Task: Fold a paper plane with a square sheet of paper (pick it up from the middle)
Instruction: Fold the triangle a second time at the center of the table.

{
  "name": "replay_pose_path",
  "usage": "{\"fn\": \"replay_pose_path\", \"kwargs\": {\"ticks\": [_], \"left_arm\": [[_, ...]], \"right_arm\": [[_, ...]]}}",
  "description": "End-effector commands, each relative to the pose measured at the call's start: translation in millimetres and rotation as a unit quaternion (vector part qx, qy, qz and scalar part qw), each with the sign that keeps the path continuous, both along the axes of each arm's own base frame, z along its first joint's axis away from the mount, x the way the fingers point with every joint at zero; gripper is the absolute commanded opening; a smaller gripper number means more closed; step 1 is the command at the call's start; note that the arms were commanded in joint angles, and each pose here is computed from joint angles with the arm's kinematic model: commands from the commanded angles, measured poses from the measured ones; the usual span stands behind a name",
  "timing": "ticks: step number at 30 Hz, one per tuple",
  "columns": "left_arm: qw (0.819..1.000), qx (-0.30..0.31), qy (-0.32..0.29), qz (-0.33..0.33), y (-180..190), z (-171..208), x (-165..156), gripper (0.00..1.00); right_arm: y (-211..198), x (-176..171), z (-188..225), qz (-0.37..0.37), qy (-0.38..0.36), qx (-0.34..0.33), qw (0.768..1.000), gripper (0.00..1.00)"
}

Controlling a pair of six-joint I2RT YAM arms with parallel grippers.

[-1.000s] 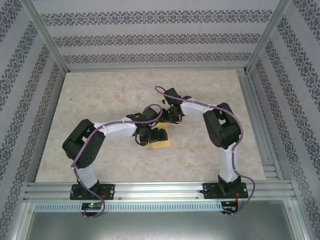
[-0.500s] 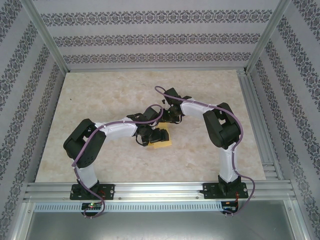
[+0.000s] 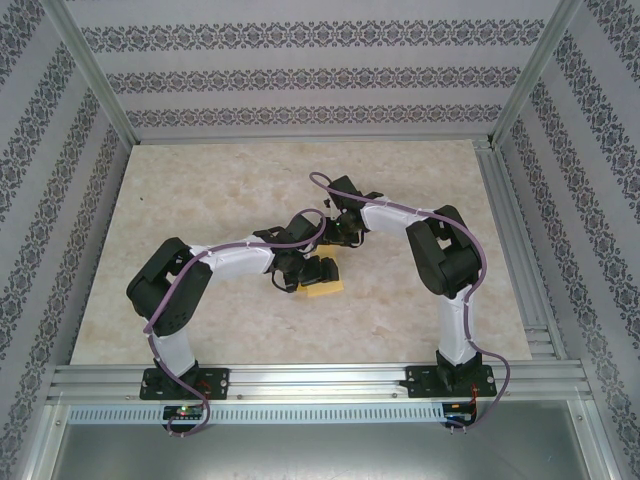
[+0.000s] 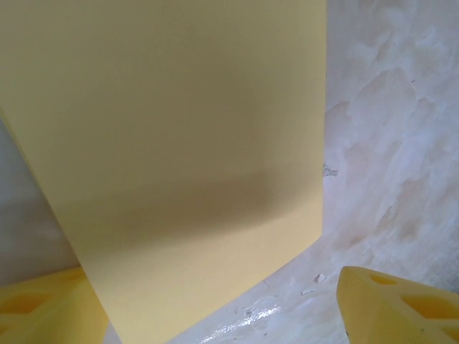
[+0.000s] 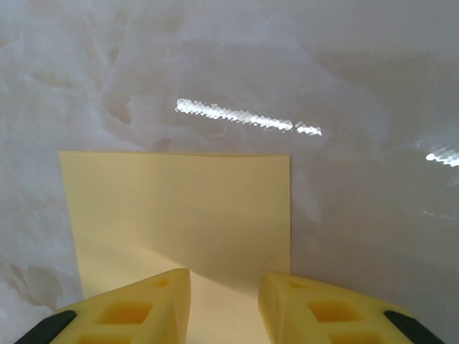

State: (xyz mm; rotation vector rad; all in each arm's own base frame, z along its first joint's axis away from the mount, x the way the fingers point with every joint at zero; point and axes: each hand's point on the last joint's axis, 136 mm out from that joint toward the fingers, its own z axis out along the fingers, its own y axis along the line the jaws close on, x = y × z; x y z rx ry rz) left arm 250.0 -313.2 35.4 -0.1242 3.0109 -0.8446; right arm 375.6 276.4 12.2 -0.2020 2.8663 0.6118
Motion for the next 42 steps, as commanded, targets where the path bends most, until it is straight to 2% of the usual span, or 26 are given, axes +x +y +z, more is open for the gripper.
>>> {"fn": "replay_pose_path", "kwargs": {"ticks": [1, 14, 20, 24, 35, 42], "left_arm": [[1.000, -0.020, -0.005, 0.001, -8, 5, -3, 0.80], [0.999, -0.016, -0.044, 0.010, -3, 21, 7, 0.53], [0.998, 0.020, -0.047, 0.022, 7, 12, 11, 0.38], [0.997, 0.046, -0.049, 0.028, 21, 8, 7, 0.32], [0.997, 0.051, -0.041, 0.032, 32, -1, -1, 0.20], [0.997, 0.053, -0.041, 0.028, 36, -3, -2, 0.14]], "right_arm": [[-38, -28, -62, -0.018, 0.067, -0.080, 0.994, 0.36], [-35, -27, -57, -0.016, 0.064, -0.071, 0.995, 0.35], [-28, -25, -42, -0.017, 0.057, -0.048, 0.997, 0.35], [-24, -27, -33, -0.023, 0.056, -0.030, 0.998, 0.35], [-8, -27, 22, -0.031, 0.027, 0.042, 0.998, 0.36], [-13, -38, 23, -0.030, 0.032, 0.042, 0.998, 0.33]]}}
